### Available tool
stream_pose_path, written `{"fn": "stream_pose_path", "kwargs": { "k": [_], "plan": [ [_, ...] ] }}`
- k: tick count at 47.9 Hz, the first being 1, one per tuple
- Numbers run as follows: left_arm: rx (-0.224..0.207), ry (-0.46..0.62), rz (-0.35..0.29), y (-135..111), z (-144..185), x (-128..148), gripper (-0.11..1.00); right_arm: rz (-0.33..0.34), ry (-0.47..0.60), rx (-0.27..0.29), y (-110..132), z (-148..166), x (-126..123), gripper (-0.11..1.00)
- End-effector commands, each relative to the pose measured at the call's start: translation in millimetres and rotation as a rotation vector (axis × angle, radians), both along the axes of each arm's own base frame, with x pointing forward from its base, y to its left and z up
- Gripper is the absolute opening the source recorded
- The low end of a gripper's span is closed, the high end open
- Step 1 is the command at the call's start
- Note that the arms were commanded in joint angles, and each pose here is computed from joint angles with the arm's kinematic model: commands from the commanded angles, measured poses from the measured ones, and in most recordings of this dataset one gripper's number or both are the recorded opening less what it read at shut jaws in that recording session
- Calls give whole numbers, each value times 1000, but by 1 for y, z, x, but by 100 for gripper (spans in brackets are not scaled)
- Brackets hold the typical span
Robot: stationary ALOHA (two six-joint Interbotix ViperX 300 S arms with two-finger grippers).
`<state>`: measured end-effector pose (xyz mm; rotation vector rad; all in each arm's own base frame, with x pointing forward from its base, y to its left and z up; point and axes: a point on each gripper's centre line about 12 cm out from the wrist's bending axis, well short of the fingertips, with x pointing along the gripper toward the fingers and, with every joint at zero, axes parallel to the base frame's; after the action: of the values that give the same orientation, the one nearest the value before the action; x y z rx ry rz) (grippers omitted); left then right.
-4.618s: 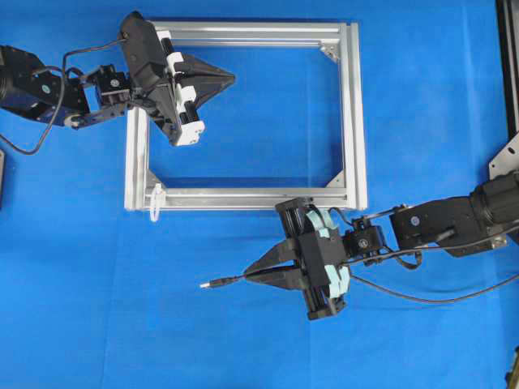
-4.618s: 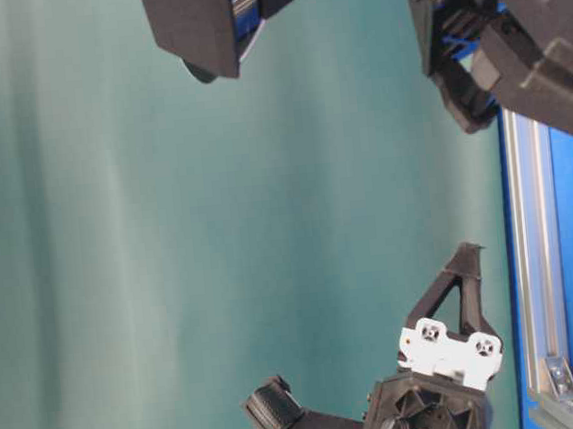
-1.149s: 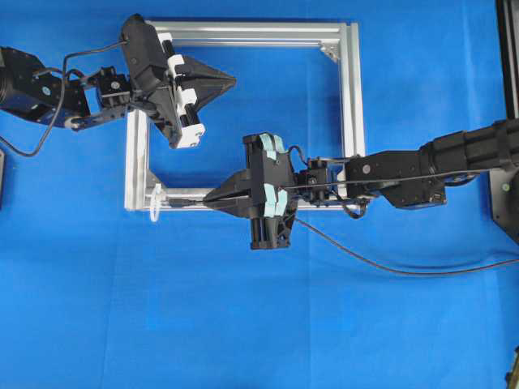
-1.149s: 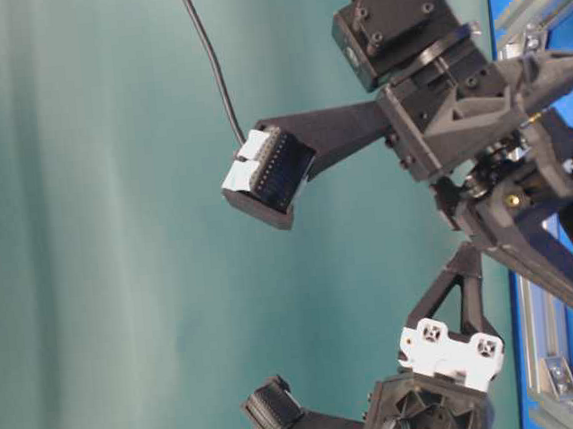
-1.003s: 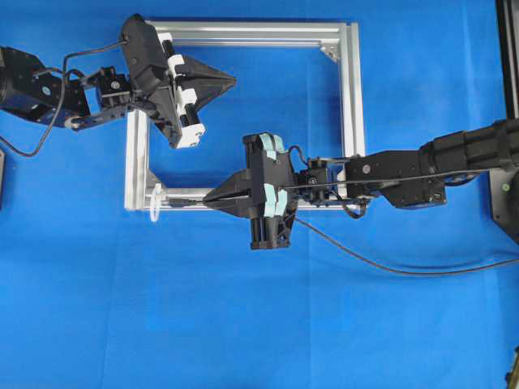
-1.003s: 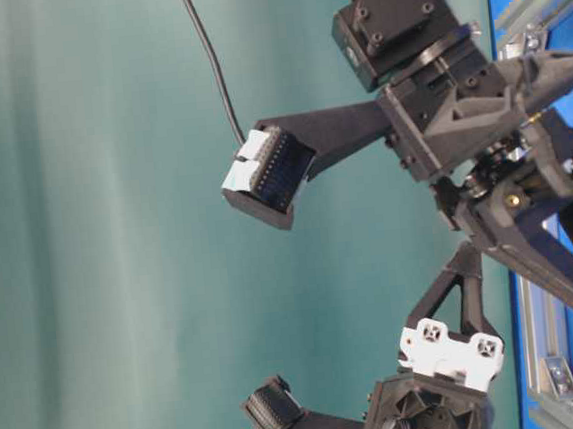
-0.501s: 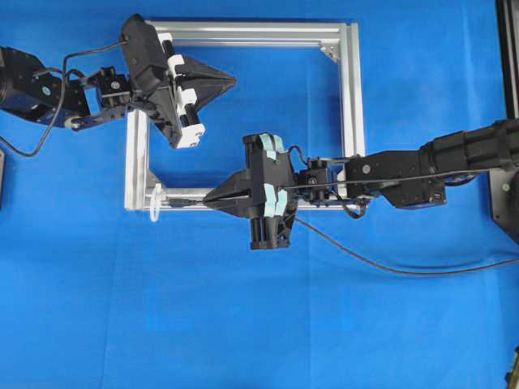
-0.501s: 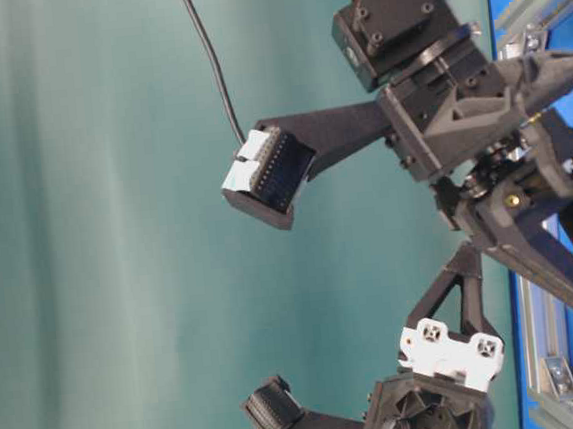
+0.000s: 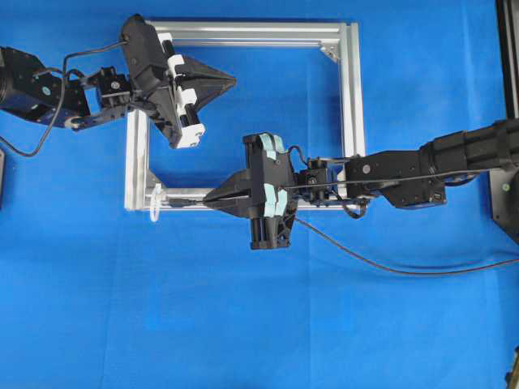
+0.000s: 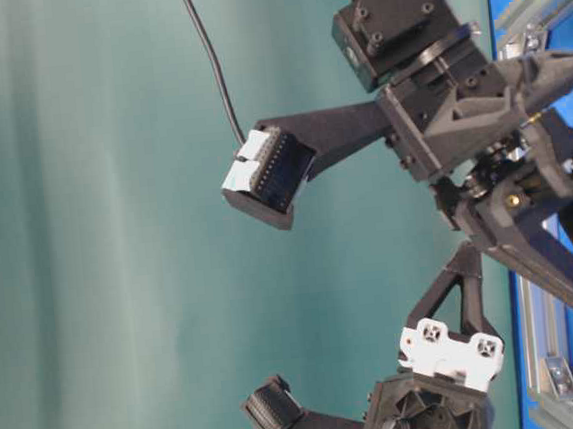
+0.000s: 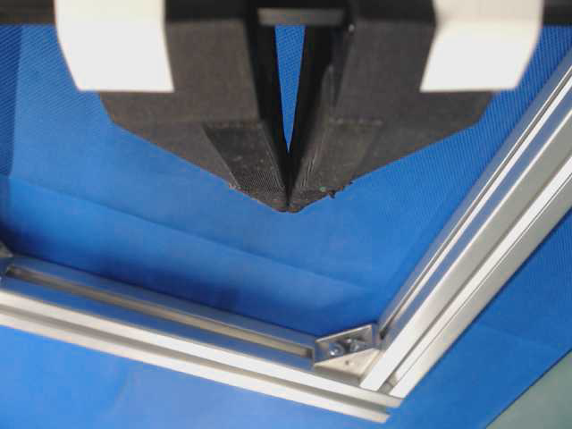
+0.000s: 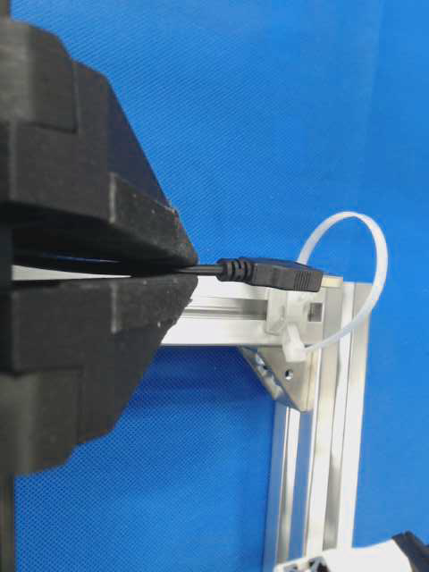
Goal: Insert the wire through the string loop located on the left side.
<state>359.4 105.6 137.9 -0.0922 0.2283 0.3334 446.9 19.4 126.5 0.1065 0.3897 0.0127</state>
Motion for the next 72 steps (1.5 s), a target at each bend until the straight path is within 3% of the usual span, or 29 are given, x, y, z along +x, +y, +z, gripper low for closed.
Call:
{"fn": "stream_pose_path", "kwargs": {
  "k": [1, 49, 72],
  "plan": [
    [13, -43, -1, 0, 14, 2, 0, -4, -37, 5, -1, 13, 5, -10],
    [15, -40, -4, 0, 14, 2, 0, -4, -43, 5, -1, 15, 6, -10],
    [14, -39, -4, 0, 13, 2, 0, -2, -43, 6, 1, 16, 29, -10]
  ]
}}
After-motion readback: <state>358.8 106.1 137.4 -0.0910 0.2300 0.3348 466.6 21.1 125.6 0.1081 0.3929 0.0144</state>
